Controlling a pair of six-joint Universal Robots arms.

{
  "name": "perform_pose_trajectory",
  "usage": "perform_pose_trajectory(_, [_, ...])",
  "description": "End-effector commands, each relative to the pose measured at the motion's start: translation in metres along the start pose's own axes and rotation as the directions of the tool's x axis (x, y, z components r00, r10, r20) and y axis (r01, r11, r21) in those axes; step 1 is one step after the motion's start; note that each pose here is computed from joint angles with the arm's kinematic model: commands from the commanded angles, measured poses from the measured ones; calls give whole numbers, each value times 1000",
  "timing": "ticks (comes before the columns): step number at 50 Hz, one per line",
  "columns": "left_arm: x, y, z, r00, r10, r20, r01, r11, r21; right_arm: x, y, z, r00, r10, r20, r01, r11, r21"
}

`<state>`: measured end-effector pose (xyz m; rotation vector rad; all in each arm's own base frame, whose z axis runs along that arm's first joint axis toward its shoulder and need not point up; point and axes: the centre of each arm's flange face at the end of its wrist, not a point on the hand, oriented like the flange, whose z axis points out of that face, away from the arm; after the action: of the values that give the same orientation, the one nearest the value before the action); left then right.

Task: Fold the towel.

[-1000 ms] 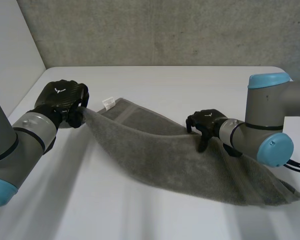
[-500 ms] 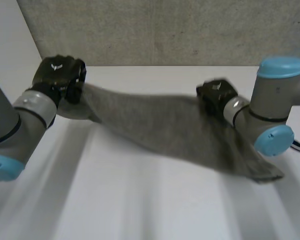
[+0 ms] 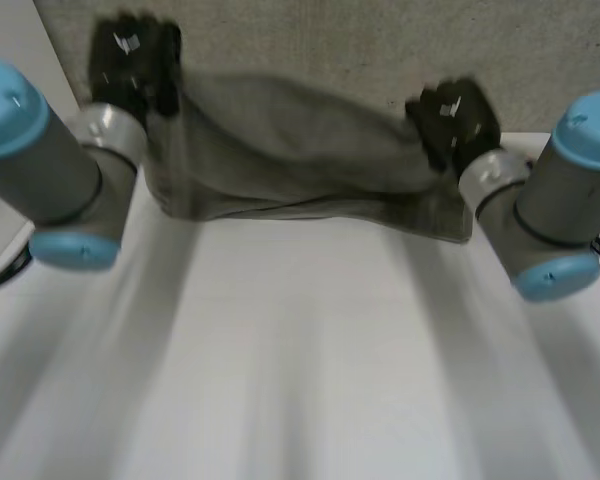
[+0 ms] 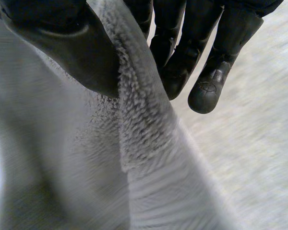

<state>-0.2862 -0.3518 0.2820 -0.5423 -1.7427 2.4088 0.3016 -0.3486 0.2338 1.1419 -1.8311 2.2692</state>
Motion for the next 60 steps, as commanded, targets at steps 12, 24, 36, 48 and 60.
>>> perform_pose_trajectory(12, [-5,81,-91,971,197,-135,-233,899,-370,-35,71,-84,951,-77,300,195,901,-387])
perform_pose_trajectory(24, [-9,80,-94,973,185,-138,-224,904,-365,-8,98,-75,988,-75,138,125,911,-392])
perform_pose_trajectory(36, [-19,81,-90,978,179,-102,-205,905,-372,11,112,-69,997,-30,69,56,904,-424])
perform_pose_trajectory(48, [-19,81,-90,988,129,-85,-152,913,-378,5,116,-71,997,15,76,21,894,-447])
perform_pose_trajectory(60, [-20,82,-90,988,130,-83,-151,913,-379,1,109,-85,979,188,80,-119,842,-527])
